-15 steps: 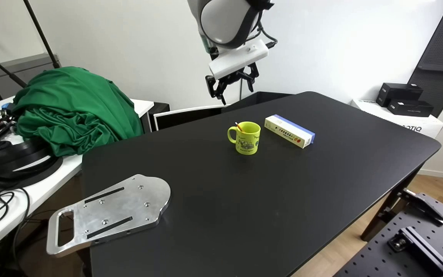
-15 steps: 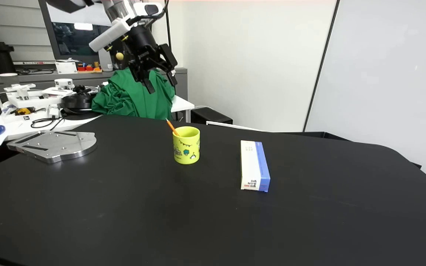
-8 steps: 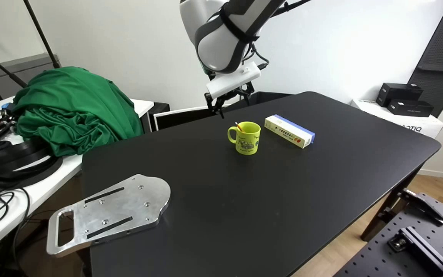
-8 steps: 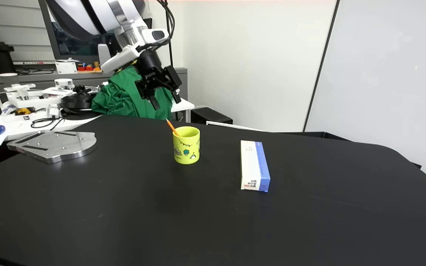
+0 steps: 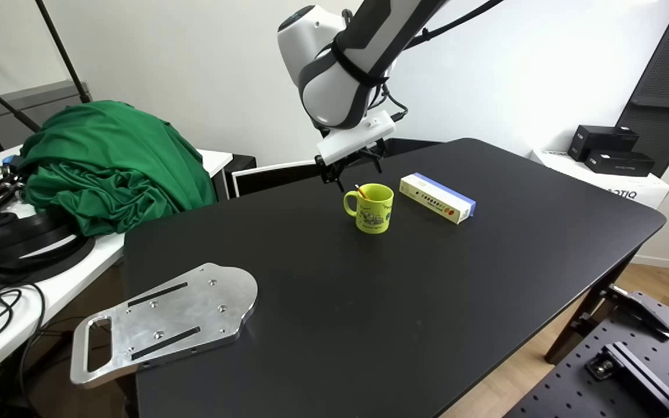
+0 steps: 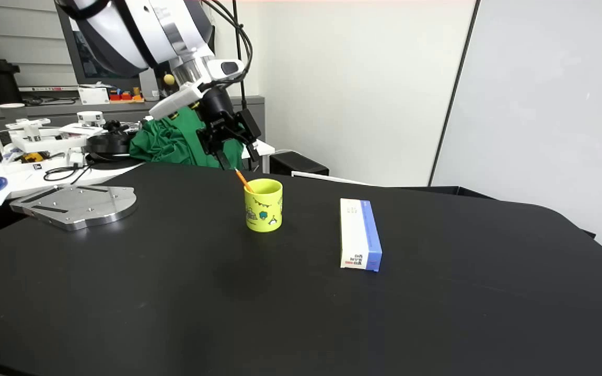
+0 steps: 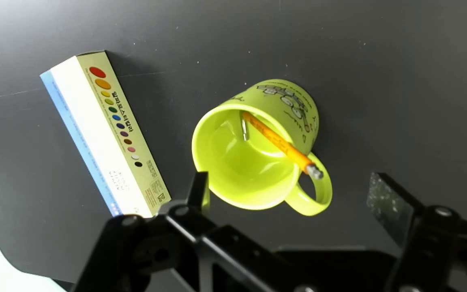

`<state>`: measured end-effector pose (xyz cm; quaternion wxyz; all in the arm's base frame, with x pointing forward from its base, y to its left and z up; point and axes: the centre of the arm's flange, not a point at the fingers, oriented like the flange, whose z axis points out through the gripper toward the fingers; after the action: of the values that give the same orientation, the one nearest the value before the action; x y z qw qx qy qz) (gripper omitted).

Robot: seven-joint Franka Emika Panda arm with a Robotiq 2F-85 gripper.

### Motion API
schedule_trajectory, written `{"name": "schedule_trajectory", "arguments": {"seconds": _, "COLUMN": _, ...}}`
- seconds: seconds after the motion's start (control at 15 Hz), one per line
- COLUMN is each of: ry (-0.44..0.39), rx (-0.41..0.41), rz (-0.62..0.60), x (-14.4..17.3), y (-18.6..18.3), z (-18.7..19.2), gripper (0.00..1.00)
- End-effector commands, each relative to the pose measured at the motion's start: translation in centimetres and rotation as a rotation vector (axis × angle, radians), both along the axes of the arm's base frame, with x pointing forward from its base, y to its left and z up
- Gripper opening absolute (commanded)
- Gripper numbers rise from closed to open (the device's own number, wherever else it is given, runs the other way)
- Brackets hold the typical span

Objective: Remove the Ellen key from the cup and put it on the table

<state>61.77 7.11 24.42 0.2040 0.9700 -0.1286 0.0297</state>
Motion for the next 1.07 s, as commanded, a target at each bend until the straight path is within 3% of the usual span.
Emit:
{"name": "schedule_trajectory", "arguments": {"seconds": 0.0, "ry": -0.003, "rx": -0.017, "rz": -0.038, "x": 0.5, "y": -0.6, "z": -0.5, "gripper": 1.0}}
{"name": "schedule_trajectory", "arguments": {"seconds": 1.0, "ry": 0.054, "rx": -0.026, "rz": -0.07, "x": -0.2, "y": -1.6, "z": -1.8, "gripper": 1.0}}
